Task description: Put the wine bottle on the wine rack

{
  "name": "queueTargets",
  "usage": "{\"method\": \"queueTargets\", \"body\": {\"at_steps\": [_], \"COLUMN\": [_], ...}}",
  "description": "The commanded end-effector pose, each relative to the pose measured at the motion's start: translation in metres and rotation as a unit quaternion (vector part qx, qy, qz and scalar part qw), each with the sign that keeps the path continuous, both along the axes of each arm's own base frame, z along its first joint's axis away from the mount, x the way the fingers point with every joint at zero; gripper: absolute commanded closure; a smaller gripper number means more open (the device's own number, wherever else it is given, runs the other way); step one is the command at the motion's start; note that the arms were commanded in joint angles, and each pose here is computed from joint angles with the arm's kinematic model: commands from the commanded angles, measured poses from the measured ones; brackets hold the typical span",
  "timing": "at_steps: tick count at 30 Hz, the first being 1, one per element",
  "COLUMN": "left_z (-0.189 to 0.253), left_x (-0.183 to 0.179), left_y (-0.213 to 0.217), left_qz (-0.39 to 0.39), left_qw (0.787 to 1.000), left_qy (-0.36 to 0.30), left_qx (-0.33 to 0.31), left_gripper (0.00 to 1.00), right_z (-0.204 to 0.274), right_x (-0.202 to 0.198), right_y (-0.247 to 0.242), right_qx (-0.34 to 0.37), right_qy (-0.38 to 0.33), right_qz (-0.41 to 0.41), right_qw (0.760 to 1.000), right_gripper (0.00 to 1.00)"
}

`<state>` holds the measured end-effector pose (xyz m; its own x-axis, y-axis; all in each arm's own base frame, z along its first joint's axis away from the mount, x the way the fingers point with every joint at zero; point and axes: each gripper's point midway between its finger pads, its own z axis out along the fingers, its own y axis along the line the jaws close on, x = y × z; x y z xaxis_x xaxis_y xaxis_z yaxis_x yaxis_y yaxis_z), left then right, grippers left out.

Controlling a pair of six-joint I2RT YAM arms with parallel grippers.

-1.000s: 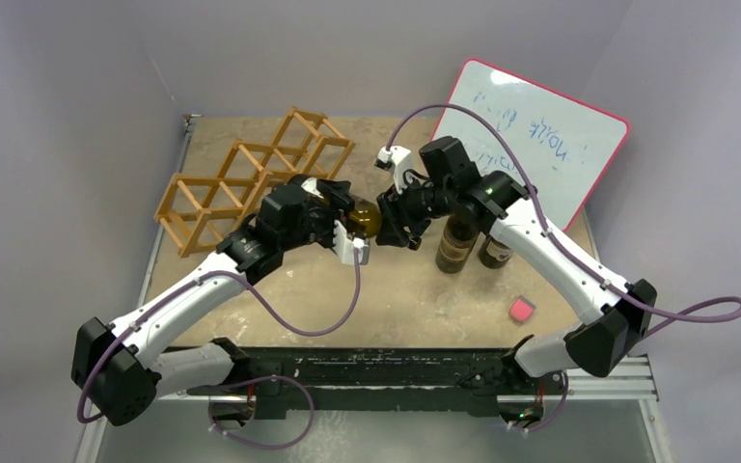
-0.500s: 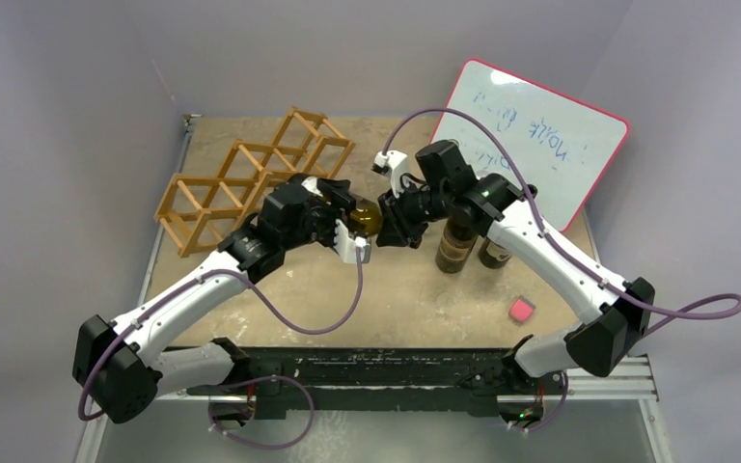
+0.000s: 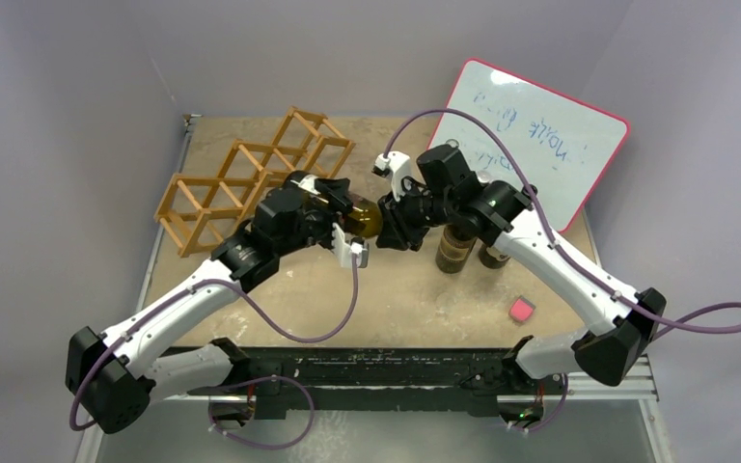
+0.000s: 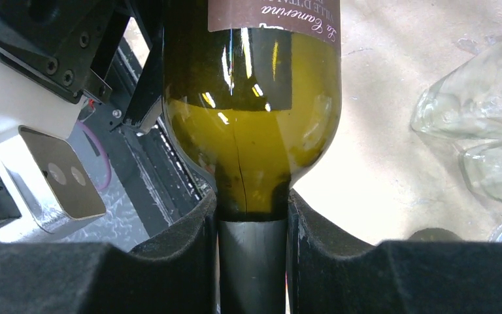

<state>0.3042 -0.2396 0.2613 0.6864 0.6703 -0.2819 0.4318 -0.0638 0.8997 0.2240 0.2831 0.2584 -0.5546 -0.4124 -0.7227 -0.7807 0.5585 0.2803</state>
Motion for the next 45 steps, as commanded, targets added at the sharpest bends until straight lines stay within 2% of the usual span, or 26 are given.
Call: {"method": "queueTargets", "body": {"at_steps": [1,3,5,11,14,16,19,22,24,27,28,29,32,36,38,39,42,45], "left_z": [0.036,0.033,0.031,0.019,0.04,0.063,0.101,0.127,0.141,0.156,0.159,0.161,0.161,0.131,0.119,0.113,0.101,0.092], "left_x": [-0.006,-0.008,-0.01,-0.015,-0.019,-0.02,-0.018,-0.016,-0.015,-0.013,-0.013,-0.014,-0.012,0.015,0.033,0.04,0.055,0.065], "left_y": [0.012,0.015,0.018,0.029,0.032,0.037,0.056,0.079,0.098,0.131,0.14,0.144,0.145,0.157,0.16,0.168,0.188,0.199], "left_qz": [0.026,0.031,0.037,0.064,0.082,0.106,0.165,0.227,0.272,0.348,0.363,0.372,0.399,0.506,0.502,0.505,0.519,0.534], "left_qw": [0.997,0.997,0.996,0.994,0.984,0.966,0.92,0.857,0.792,0.706,0.68,0.665,0.636,0.603,0.592,0.579,0.545,0.521], "left_qy": [-0.025,-0.021,-0.018,0.011,0.027,0.039,0.061,0.086,0.107,0.108,0.105,0.109,0.134,0.144,0.179,0.192,0.208,0.219], "left_qx": [-0.072,-0.073,-0.074,-0.085,-0.158,-0.234,-0.349,-0.455,-0.537,-0.608,-0.628,-0.639,-0.647,-0.6,-0.604,-0.61,-0.624,-0.629], "left_gripper": [0.24,0.09,0.01,0.0,0.0,0.0,0.0,0.0,0.0,0.0,0.0,0.0,0.0,0.0,0.0,0.0,0.0,0.0], "right_z": [0.057,0.061,0.067,0.085,0.085,0.078,0.067,0.057,0.051,0.04,0.035,0.03,0.019,0.013,0.01,0.007,-0.004,-0.012], "right_x": [0.035,0.034,0.034,0.033,0.032,0.032,0.029,0.027,0.026,0.024,0.024,0.024,0.021,0.017,0.014,0.012,0.009,0.009], "right_y": [-0.009,-0.009,-0.008,-0.006,-0.005,-0.005,-0.005,-0.003,0.0,0.005,0.006,0.008,0.016,0.028,0.032,0.034,0.035,0.034], "right_qx": [0.052,0.056,0.064,0.094,0.099,0.095,0.094,0.099,0.102,0.102,0.1,0.1,0.111,0.129,0.139,0.139,0.129,0.126], "right_qy": [-0.096,-0.1,-0.105,-0.117,-0.116,-0.111,-0.1,-0.089,-0.081,-0.066,-0.059,-0.053,-0.036,-0.019,-0.014,-0.011,-0.006,-0.003], "right_qz": [-0.075,-0.074,-0.075,-0.079,-0.078,-0.078,-0.077,-0.076,-0.072,-0.065,-0.065,-0.063,-0.057,-0.051,-0.05,-0.049,-0.058,-0.069], "right_qw": [0.991,0.991,0.99,0.986,0.985,0.986,0.988,0.988,0.989,0.99,0.991,0.992,0.992,0.99,0.989,0.989,0.99,0.99], "right_gripper": [1.0,1.0,1.0,1.0,1.0,1.0,1.0,1.0,1.0,1.0,1.0,1.0,1.0,1.0,1.0,1.0,1.0,1.0]}}
